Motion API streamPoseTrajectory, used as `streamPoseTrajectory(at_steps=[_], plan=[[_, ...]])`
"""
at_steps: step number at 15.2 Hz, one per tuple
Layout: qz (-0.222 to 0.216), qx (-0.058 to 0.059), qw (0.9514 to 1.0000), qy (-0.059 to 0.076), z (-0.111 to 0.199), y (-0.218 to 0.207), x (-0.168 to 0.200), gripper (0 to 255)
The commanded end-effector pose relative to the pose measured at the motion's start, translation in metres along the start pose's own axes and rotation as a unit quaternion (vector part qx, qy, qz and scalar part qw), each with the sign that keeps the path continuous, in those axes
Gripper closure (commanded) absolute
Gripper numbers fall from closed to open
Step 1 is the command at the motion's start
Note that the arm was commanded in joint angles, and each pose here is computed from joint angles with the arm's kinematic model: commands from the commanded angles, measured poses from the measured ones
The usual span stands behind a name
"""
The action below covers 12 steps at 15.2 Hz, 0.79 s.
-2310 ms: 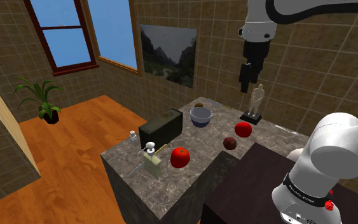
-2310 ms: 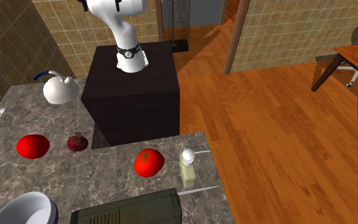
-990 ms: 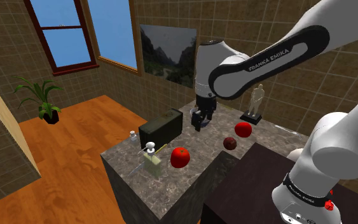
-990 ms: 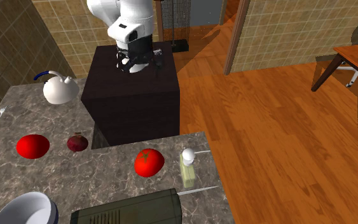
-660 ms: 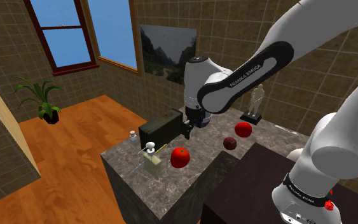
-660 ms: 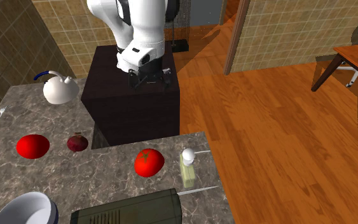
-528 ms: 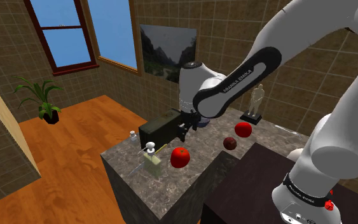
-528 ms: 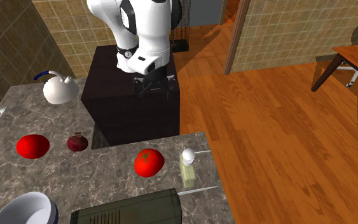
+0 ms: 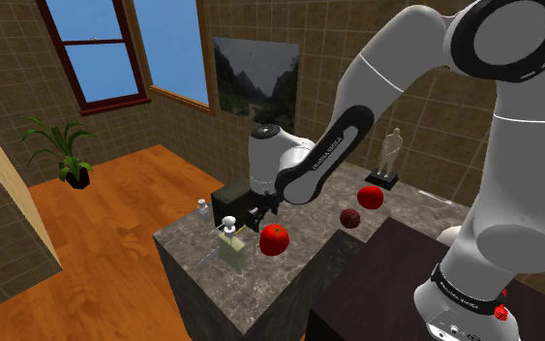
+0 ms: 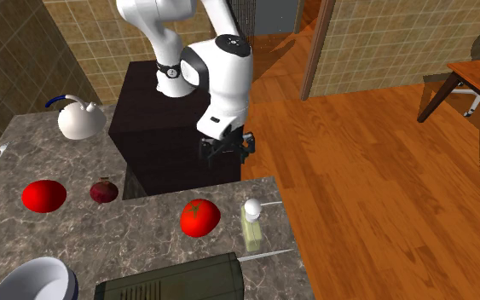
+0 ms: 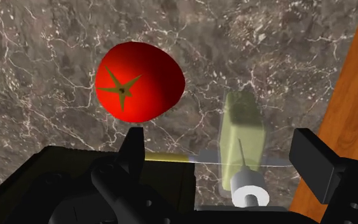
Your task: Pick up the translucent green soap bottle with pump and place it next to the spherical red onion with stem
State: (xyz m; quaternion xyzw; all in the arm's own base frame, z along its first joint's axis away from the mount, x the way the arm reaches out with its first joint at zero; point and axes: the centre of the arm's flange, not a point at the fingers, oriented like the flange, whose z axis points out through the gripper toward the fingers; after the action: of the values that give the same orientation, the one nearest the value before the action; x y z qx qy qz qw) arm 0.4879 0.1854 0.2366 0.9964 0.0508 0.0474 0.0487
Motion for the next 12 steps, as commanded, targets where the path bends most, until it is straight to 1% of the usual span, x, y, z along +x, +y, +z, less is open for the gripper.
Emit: streamPoseTrajectory(at_steps=[1,10,12], plan=[[-0.001,-0.001,1.0000,0.005,0.021,-0.014,0.014,0],[-0.004,-0.004,0.9997,0.025,0.105,-0.065,0.072,0],[-0.004,-0.004,0.9997,0.025,0.116,-0.065,0.072,0]])
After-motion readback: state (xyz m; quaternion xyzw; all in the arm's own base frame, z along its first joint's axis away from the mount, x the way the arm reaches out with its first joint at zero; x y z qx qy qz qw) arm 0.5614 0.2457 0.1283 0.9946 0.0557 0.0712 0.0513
